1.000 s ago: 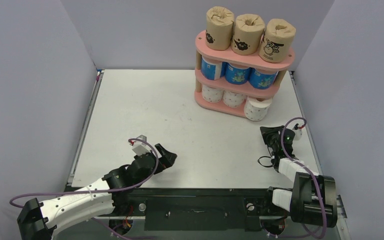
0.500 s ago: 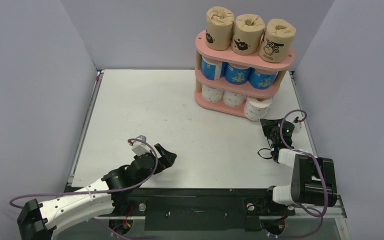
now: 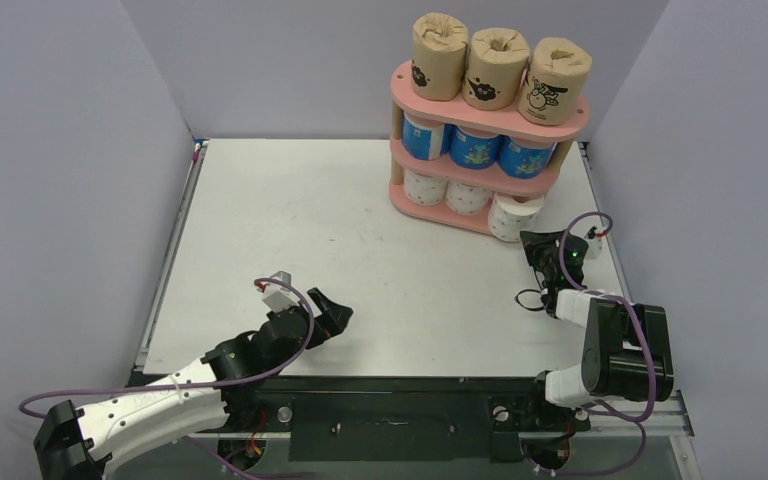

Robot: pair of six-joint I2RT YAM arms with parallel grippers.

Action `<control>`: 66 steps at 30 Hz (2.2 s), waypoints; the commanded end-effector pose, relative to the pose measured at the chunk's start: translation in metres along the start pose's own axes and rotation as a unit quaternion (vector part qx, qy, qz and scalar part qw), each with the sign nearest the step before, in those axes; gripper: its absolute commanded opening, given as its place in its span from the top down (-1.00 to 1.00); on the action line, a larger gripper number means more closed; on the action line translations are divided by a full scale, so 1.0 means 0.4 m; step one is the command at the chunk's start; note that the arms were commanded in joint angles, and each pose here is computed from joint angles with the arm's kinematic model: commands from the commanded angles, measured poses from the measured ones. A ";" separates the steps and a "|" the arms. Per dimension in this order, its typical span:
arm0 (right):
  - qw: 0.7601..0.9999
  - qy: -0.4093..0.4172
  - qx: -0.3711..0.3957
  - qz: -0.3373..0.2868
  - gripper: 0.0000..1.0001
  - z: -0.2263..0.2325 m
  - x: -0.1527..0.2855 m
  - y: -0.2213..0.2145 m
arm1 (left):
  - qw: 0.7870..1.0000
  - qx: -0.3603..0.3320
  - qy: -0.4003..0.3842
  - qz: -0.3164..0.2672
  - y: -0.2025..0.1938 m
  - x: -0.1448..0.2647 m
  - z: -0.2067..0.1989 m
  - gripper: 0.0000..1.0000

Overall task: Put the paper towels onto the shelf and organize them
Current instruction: Move the paper towel to the shelf.

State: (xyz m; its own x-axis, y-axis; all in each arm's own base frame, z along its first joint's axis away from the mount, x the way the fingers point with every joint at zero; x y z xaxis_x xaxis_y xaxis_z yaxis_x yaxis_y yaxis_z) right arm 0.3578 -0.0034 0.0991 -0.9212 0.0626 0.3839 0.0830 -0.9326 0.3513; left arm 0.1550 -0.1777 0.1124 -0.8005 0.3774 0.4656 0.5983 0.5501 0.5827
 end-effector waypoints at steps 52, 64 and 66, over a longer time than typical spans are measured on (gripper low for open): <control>1.000 0.008 0.027 -0.003 1.00 0.027 -0.015 -0.022 | 1.000 0.007 -0.004 -0.009 0.013 0.007 -0.007 -0.93; 0.999 0.012 0.034 -0.016 1.00 0.067 -0.078 0.016 | 1.000 0.009 0.004 -0.010 0.010 0.010 0.011 -0.93; 0.999 0.011 0.036 -0.017 1.00 0.071 -0.087 0.020 | 1.000 0.007 0.007 -0.010 0.009 0.011 0.014 -0.93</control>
State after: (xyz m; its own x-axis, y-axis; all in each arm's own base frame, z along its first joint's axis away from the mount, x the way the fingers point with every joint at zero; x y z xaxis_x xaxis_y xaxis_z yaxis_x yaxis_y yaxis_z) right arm 0.3783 0.0048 0.0850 -0.8939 0.0616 0.4441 0.1294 -0.9129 0.3871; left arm 0.1525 -0.1717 0.1109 -0.8035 0.3691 0.4670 0.5937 0.5545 0.5832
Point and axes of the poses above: each gripper's point midway between its finger pads, its own x axis back along the fingers, its own z axis along the line the jaws close on, y = z × x, the point moved 3 cm from there along x, back along the fingers, and after that the axes turned 2 degrees about -x, right-handed, at the moved point
